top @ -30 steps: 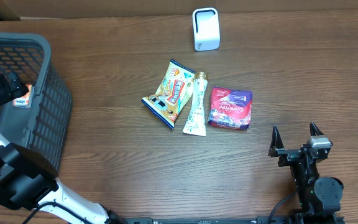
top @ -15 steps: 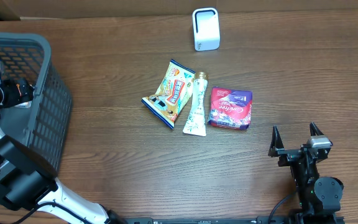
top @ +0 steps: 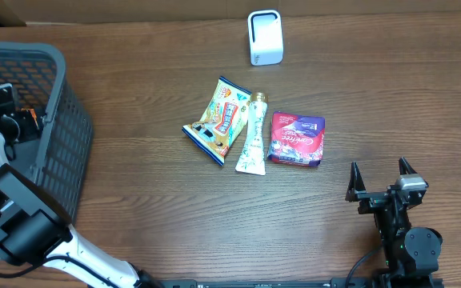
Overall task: Scan the item barcode
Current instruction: 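Grasp the orange tissue pack in the basket with the left gripper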
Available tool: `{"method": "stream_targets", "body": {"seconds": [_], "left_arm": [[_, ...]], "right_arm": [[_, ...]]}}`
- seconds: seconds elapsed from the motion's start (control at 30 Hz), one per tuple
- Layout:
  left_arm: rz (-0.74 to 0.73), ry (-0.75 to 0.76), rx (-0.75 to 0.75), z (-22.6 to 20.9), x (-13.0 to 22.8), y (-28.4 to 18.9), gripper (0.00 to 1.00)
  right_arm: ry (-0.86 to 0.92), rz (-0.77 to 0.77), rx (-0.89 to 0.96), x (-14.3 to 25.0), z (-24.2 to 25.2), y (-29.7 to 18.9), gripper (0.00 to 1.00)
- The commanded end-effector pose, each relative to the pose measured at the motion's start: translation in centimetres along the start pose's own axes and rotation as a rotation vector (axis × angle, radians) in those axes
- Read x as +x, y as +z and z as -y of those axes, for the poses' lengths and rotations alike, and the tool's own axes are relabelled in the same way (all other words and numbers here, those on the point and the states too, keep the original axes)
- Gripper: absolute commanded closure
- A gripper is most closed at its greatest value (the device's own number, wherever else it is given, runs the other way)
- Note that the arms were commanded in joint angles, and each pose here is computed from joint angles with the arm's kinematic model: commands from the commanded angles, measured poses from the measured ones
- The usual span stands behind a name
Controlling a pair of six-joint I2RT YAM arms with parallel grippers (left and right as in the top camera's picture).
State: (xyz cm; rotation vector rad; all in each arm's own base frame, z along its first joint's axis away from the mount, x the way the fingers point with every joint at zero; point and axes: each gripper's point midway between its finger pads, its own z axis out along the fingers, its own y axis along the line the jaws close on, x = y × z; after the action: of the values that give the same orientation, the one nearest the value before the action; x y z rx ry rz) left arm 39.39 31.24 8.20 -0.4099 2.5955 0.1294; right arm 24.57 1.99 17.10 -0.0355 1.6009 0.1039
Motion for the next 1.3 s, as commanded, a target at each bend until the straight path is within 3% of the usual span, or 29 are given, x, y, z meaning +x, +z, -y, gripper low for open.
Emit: {"method": "stream_targets", "body": {"seconds": [0.0,0.2,0.33,0.5,0.8,0.97,1.1,1.27], "left_arm": [[0.0,0.034,0.022,0.3,0.7,1.1,0.0],[0.03,0.106,0.036,0.6,0.6,1.6,0.03],[0.053,0.111,0.025,0.5,0.4,2.0,0.27],[0.06,0.113,0.021,0.3,0.4,2.9,0.16],[0.023,0.126,0.038,0.3,1.7,5.2,0.27],[0.032,0.13,0.023,0.1,1.5,5.2,0.53],[0.03,0.129,0.023,0.1,1.5,5.2,0.66],[0.011,0.125,0.027,0.2,2.0,5.2,0.96]], "right_arm": [[-0.002,0.006,-0.002,0.1,-0.1,0.0,0.0],[-0.002,0.006,-0.002,0.1,-0.1,0.0,0.0],[-0.002,0.006,-0.002,0.1,-0.1,0.0,0.0],[-0.002,0.006,-0.002,0.1,-0.1,0.0,0.0],[-0.002,0.006,-0.002,0.1,-0.1,0.0,0.0],[-0.002,0.006,-0.002,0.1,-0.1,0.0,0.0],[-0.002,0.006,-0.002,0.1,-0.1,0.0,0.0],[-0.002,0.006,-0.002,0.1,-0.1,0.0,0.0]]}}
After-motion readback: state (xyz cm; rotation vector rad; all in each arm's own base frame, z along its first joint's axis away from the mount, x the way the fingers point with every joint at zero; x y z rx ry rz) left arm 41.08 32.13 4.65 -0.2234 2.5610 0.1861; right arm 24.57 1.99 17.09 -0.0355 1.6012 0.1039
